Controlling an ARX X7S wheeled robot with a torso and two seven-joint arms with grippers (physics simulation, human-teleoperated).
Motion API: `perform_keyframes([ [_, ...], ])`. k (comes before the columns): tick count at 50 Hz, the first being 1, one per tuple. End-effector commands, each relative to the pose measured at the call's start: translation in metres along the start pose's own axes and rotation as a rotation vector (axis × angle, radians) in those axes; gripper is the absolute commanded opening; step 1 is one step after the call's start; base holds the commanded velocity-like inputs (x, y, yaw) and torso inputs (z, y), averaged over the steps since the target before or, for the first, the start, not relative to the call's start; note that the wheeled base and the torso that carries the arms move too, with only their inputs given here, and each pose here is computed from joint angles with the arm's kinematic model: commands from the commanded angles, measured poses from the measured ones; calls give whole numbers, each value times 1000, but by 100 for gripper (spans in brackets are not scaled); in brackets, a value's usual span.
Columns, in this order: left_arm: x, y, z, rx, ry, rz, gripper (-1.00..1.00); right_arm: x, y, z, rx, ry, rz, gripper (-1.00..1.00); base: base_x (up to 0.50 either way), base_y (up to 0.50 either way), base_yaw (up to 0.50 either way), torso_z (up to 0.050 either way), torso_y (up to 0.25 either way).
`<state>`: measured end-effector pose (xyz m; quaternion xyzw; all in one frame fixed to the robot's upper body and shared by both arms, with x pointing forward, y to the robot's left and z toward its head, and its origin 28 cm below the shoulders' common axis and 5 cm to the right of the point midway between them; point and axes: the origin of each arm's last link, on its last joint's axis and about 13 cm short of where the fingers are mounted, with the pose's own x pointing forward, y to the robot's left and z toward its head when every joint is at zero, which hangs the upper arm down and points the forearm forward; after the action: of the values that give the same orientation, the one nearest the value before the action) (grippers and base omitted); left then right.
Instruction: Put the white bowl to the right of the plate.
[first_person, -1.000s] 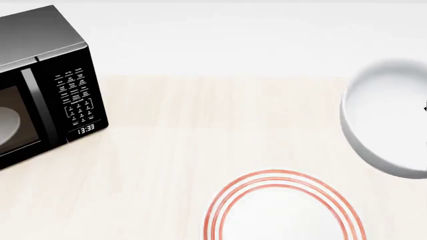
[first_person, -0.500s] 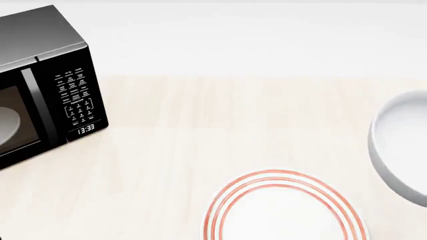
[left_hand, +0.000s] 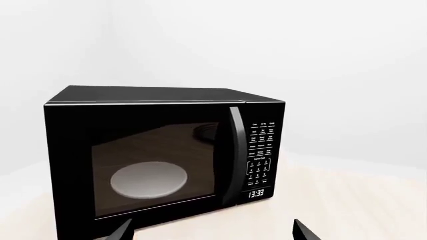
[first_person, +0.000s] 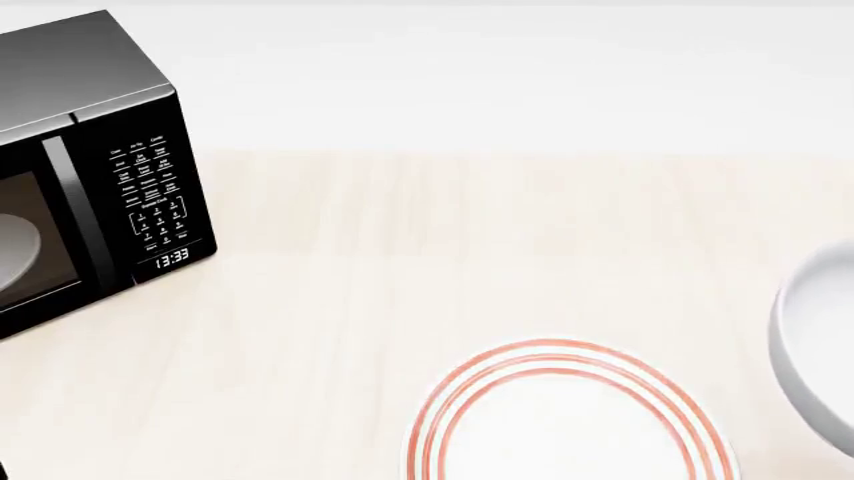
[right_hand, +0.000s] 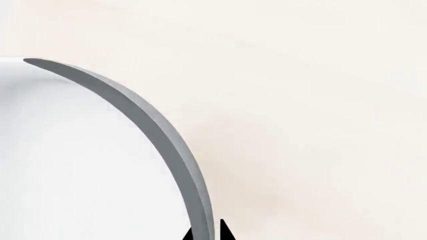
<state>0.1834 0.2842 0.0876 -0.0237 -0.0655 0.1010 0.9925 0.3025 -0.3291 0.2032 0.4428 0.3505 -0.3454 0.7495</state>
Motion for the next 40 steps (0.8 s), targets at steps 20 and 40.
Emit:
perform_keyframes([
  [20,0,-2,0,-1,4,-11,100,24,-26,4,81,32,-25,-100,0,0,0,1,1],
  [40,-1,-3,0,2,3,-16,100,35,-37,5,111,37,-41,-100,0,0,0,0,0],
])
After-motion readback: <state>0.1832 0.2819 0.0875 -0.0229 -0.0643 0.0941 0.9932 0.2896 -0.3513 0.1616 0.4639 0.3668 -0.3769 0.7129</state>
